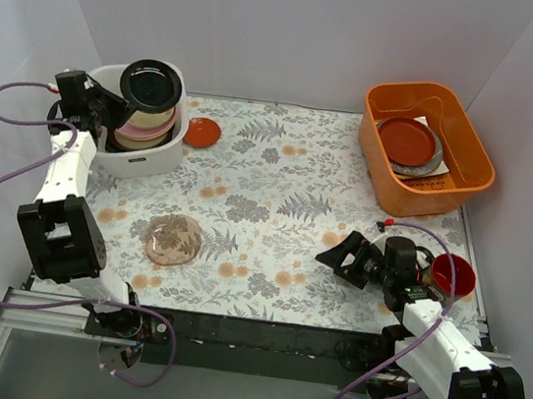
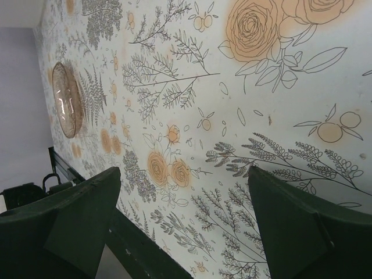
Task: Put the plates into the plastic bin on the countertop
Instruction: Place the plate in the plastic bin.
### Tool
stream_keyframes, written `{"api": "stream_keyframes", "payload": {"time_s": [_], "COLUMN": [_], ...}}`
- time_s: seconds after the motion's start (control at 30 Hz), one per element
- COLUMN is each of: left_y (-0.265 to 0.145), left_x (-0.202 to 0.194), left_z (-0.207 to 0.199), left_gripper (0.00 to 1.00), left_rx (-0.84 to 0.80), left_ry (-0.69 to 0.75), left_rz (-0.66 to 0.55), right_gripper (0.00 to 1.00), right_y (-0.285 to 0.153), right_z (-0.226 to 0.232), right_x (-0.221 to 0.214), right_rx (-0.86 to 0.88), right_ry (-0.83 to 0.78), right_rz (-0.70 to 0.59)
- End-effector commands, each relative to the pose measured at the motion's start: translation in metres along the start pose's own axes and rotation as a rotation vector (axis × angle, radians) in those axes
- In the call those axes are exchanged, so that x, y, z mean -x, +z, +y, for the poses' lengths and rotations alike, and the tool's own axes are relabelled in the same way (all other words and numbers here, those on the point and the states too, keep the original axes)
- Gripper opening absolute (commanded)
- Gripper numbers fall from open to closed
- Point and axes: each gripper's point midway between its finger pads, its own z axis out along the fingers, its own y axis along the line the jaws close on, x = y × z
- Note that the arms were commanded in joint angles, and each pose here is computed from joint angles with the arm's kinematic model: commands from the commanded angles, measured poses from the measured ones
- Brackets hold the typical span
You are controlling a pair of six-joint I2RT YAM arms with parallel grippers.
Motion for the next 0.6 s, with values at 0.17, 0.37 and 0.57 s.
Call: {"api": "stream_keyframes", "payload": {"time_s": [0.17,0.37,0.57], "left_y": [0.013,0.029,0.057], "left_x": [0.009,0.016,0.013], "left_z": [0.03,0.052,0.074], "left_gripper": [0.0,0.0,0.0], "left_rx": [0.083,0.158,0.207], "left_ry": [-0.053,-0.076,-0.108], "left_rz": [-0.058,-0.095,-0.066], "right_gripper": [0.98,0.98,0.98], "right_y": [0.001,0.001,0.002], "right_z": [0.007,0.007,0.005], "right_x": [0.009,0.01,0.009], "right_rx": [0.025,0.022,0.017], "right_ry": [-0.023,-0.028,-0.028], "right_rz": [-0.027,-0.03,-0.025]}}
